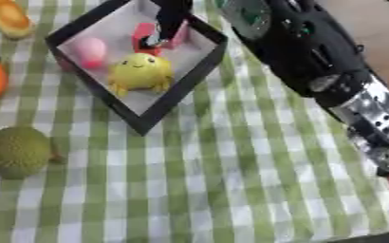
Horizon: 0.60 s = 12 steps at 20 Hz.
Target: Pick up objects on the table and place them in the box.
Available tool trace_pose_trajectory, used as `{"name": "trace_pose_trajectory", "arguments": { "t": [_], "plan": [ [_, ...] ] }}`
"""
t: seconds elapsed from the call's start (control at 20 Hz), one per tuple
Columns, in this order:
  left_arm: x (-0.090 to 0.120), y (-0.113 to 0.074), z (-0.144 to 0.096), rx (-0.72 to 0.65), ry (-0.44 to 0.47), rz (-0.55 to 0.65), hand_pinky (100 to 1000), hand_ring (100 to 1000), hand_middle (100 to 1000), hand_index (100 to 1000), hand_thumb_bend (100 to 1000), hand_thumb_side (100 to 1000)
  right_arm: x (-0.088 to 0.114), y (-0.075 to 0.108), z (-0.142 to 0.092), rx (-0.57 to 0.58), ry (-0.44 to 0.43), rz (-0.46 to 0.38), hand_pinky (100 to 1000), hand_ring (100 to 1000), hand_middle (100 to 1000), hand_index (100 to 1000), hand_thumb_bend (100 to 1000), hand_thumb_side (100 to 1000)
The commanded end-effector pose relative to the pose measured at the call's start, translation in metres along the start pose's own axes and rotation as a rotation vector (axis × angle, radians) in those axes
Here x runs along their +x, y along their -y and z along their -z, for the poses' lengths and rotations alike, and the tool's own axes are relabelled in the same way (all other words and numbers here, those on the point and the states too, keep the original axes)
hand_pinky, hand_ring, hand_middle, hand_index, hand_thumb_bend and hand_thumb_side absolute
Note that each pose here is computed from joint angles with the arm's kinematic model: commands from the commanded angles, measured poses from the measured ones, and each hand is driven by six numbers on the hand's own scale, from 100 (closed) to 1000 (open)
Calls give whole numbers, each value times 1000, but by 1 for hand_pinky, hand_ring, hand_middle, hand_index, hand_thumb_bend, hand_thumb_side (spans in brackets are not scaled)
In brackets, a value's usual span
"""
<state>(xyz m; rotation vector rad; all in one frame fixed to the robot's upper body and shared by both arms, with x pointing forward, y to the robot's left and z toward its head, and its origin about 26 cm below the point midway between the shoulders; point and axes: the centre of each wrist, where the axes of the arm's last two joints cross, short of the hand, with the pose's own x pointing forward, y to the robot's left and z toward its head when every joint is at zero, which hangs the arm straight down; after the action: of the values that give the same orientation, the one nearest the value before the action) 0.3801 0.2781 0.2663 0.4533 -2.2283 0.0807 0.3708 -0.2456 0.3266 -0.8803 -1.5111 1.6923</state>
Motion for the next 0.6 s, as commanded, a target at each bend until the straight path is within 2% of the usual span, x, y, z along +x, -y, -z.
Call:
{"name": "trace_pose_trajectory", "arguments": {
  "t": [0.05, 0.2, 0.3, 0.35, 0.5, 0.6],
  "plan": [
    [7, -14, 7, 21, 33, 39, 784, 848, 808, 806, 744, 700, 10, 29, -43, -145, 12, -13, 861, 847, 831, 876, 323, 256],
    [6, -22, 7, 20, 33, 78, 784, 848, 808, 806, 745, 700, 21, 38, -80, -264, 10, 42, 860, 835, 817, 865, 171, 301],
    [6, -26, 8, 10, 32, 107, 785, 848, 808, 807, 747, 701, 16, 36, -95, -321, -10, 85, 861, 836, 817, 865, 100, 362],
    [6, -27, 8, 4, 33, 117, 785, 848, 808, 807, 747, 701, 12, 34, -99, -342, -17, 104, 861, 836, 817, 865, 100, 362],
    [8, -30, 10, -23, 31, 146, 784, 848, 807, 807, 750, 700, -3, 22, -110, -416, -50, 187, 858, 836, 817, 869, 103, 440],
    [10, -33, 9, -61, 22, 173, 785, 848, 807, 809, 751, 704, -11, 11, -115, -480, -81, 262, 844, 819, 801, 856, 100, 438]
  ]
}}
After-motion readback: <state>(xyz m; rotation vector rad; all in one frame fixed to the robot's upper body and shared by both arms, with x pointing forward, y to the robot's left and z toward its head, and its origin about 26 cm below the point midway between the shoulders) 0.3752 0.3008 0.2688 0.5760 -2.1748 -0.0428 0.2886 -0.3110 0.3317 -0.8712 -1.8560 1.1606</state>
